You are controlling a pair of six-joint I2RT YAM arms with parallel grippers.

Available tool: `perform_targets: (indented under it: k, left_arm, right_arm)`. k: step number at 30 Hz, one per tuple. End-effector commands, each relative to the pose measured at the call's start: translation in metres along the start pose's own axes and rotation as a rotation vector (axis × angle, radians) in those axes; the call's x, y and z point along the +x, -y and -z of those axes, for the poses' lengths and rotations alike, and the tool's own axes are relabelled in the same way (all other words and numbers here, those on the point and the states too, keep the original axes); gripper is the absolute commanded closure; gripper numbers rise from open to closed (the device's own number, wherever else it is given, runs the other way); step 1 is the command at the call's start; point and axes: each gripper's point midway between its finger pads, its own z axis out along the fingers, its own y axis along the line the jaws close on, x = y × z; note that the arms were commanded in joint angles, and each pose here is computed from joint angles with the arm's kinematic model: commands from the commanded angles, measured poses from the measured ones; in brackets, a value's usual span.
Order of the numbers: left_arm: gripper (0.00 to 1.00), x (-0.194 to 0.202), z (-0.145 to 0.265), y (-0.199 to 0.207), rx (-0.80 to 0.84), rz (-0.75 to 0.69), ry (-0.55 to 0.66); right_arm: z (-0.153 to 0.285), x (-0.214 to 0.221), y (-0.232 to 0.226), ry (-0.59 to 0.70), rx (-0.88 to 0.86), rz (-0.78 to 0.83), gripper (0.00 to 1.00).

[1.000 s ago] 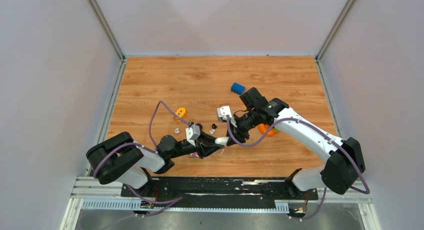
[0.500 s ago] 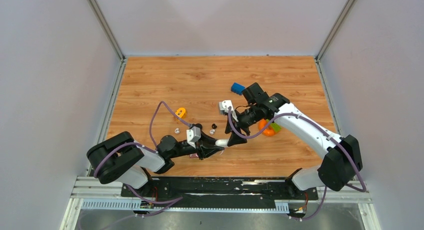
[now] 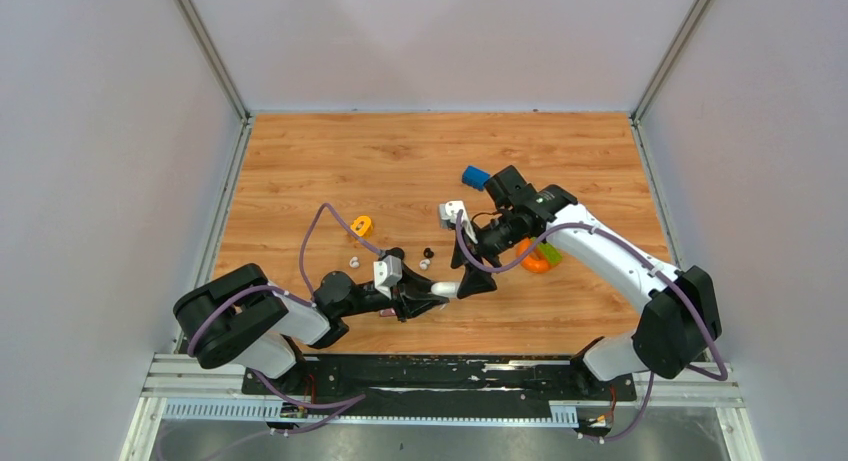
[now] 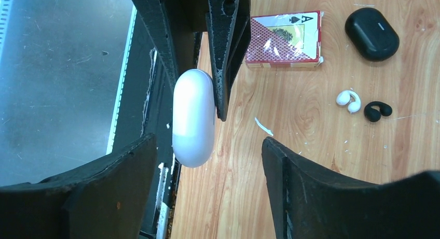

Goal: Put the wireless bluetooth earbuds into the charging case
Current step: Open the charging case.

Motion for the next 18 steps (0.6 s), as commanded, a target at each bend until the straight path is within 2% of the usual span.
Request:
perform_targets:
  k: [1, 7, 18]
  left_arm:
    - [1.00, -0.032, -0.006, 0.007, 0.043, -0.089, 0.112]
    - [1.00, -0.033, -0.006, 0.010, 0.059, -0.084, 0.111]
    - [1.00, -0.027, -0.011, 0.015, 0.103, -0.057, 0.088]
  right_arm:
    - [-0.002, -0.003, -0.002, 0.019, -0.040, 0.008, 0.25]
    - [-0.004, 0.001, 0.007, -0.001, -0.015, -0.010, 0.27]
    - [0.002, -0.004, 0.026, -0.020, 0.092, -0.013, 0.35]
